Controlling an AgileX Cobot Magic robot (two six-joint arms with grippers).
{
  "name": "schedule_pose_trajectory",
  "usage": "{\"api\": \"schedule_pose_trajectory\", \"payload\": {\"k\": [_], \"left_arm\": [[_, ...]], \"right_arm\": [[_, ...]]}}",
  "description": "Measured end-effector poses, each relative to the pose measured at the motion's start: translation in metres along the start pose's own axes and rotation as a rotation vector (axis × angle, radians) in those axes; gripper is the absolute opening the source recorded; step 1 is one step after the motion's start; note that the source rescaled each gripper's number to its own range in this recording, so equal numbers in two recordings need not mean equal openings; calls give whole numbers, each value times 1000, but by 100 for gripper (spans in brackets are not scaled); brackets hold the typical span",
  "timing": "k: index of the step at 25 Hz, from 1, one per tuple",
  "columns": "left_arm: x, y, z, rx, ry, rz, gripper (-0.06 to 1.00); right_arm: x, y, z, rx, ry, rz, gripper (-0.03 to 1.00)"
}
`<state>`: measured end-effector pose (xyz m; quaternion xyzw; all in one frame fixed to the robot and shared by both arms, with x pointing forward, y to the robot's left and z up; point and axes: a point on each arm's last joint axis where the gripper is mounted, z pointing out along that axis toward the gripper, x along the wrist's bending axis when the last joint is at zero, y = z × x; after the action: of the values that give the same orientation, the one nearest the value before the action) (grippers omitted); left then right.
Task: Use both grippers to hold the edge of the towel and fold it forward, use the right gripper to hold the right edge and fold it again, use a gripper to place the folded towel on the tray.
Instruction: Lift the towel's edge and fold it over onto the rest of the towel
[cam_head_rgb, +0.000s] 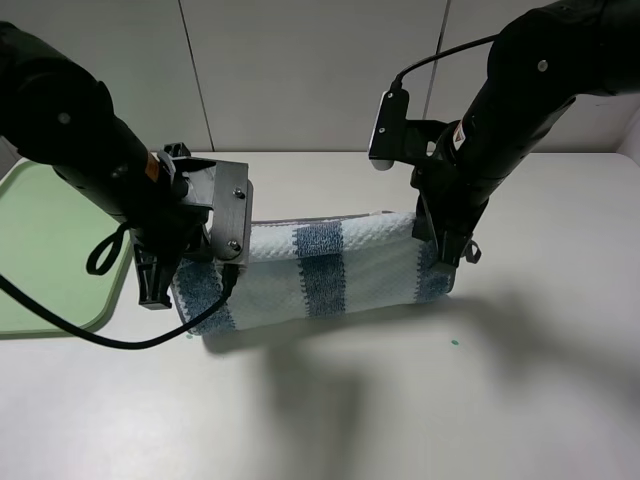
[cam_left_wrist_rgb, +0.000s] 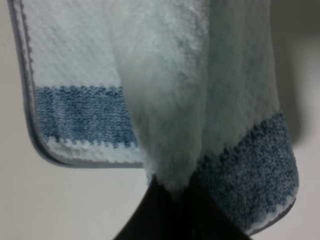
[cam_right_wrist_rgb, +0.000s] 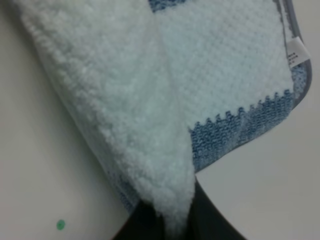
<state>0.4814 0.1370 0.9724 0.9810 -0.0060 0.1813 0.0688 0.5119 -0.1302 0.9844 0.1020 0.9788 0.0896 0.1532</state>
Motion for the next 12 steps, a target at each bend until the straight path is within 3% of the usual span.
{"api": "schedule_pose_trajectory", "payload": {"k": [12], "left_arm": [[20,10,-16,-12,47,-16,0]], "right_arm": [[1,-3,0,32,12,-12,0]]}}
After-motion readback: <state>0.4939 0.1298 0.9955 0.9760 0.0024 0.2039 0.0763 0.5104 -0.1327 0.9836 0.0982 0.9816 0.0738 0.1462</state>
